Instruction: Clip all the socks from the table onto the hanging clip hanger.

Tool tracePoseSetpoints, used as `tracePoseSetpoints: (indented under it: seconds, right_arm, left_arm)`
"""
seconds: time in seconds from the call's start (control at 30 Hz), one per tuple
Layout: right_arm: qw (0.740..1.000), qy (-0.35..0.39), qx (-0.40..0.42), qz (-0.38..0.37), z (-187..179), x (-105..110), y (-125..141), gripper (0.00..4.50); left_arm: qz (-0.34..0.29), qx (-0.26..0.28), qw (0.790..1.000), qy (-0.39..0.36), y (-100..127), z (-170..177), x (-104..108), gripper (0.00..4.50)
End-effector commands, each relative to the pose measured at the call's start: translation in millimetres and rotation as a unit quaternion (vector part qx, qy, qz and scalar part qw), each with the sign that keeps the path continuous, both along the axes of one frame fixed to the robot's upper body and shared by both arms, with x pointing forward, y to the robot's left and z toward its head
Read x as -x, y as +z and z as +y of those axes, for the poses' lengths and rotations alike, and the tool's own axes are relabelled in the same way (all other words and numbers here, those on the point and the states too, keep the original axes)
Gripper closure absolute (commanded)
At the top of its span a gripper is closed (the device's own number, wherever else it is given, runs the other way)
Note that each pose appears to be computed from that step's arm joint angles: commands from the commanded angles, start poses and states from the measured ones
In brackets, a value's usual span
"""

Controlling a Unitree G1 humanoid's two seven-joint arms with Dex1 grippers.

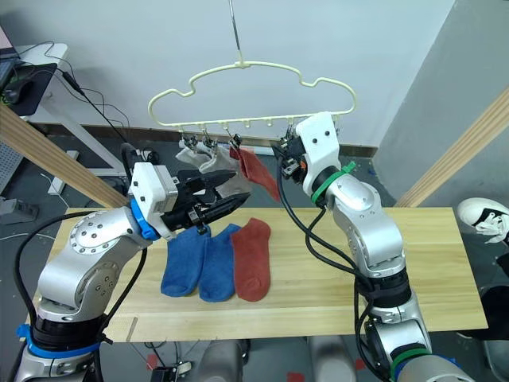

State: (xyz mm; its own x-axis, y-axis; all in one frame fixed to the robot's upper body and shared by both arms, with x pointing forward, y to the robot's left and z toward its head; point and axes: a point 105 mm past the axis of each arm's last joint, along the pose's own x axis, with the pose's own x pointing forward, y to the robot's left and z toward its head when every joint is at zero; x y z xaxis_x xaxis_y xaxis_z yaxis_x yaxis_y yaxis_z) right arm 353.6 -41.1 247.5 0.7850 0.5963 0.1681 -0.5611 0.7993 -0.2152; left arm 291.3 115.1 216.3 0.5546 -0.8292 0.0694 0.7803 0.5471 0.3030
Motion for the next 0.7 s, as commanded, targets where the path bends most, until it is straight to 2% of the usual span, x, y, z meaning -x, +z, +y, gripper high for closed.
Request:
tracePoseSetpoints:
  seconds: [0.03, 0.7]
  right_arm:
    - [0.999, 0.009, -0.012, -0.033, 6.1, 4.7, 15.1, 2.68]
    - [0.998, -0.011, -0.056, -0.026, 3.2, -3.6, 19.2, 2.68]
  left_arm:
    - [-0.029, 0.0, 0.999, -0.013, 8.4, -4.5, 8.2, 1.93]
    - [-0.027, -0.001, 1.0, -0.015, 3.6, -6.3, 9.3, 1.93]
